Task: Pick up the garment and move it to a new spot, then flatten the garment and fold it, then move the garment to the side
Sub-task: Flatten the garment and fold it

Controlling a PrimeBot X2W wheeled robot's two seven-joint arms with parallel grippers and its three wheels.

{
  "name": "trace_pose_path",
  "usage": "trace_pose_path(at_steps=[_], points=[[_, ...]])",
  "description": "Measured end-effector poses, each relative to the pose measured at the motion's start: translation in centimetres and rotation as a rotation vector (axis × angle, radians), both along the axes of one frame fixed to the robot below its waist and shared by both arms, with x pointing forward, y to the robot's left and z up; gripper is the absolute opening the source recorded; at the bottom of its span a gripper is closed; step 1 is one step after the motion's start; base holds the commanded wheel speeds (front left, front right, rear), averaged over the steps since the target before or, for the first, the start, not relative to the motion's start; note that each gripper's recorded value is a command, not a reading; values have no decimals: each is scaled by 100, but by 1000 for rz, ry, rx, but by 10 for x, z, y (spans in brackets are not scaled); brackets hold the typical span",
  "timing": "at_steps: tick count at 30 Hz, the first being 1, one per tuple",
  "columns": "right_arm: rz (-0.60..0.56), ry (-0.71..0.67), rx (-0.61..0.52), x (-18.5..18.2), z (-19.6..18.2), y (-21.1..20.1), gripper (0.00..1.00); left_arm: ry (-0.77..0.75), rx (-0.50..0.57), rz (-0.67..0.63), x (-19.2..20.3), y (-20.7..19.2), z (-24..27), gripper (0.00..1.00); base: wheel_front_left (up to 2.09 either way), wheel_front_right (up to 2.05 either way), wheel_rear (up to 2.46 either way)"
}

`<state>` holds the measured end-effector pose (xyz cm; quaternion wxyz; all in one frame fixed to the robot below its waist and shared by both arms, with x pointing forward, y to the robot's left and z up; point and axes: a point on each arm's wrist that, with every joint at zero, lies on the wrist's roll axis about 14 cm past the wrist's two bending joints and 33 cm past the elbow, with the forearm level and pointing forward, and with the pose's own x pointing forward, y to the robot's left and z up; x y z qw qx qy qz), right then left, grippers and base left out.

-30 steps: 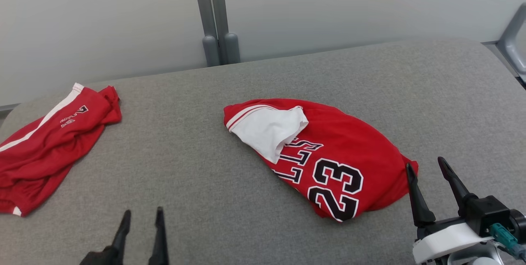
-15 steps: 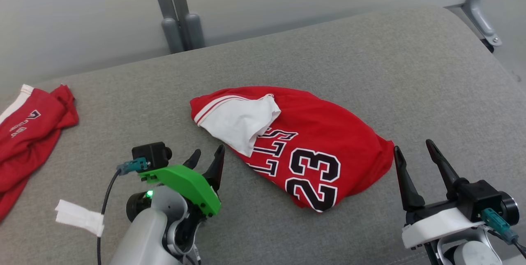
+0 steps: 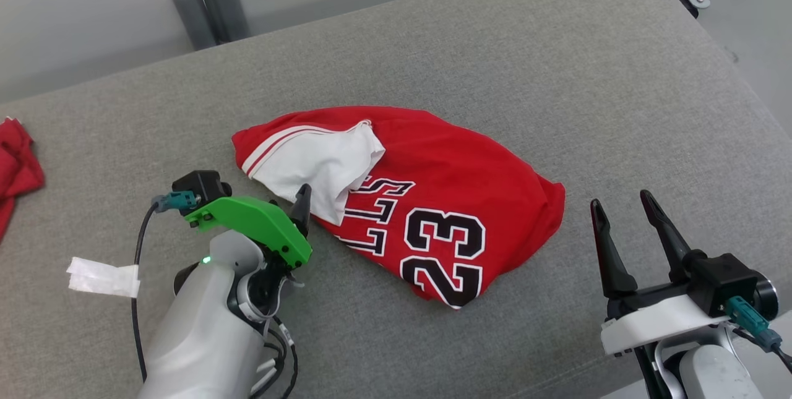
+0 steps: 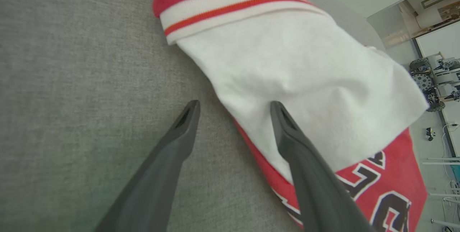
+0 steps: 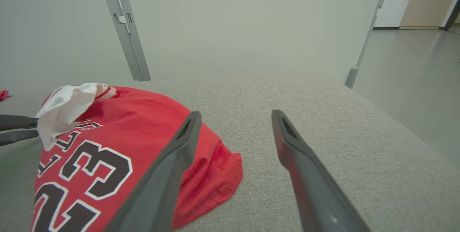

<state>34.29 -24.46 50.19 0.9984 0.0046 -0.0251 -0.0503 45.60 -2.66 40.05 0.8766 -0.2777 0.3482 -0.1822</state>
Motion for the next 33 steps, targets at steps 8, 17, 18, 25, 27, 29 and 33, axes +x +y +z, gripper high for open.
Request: trace_pose_path(at_steps=[8,17,18,25,27,29,33], points=[[-10,15,5,5,-5,-2,100,-11,7,-6,13,-2,-5,0,0,0,0],[0,8,13,2,-4,2,100,-174,-11,-81,15,-8,35,0,0,0,0],[4,6,13,3,-4,3,100,-190,-29,-82,15,-10,42,0,0,0,0],[25,-3,20,-3,-2,9,100,-321,-165,-113,-6,-14,99,0,0,0,0],[29,-1,21,-6,-3,11,100,-338,-196,-144,-26,-9,110,0,0,0,0],[35,-5,24,-7,-2,13,100,-313,-228,-149,-51,2,110,0,0,0,0],[54,-6,31,-7,-3,19,100,-159,-193,-82,-102,46,70,0,0,0,0]])
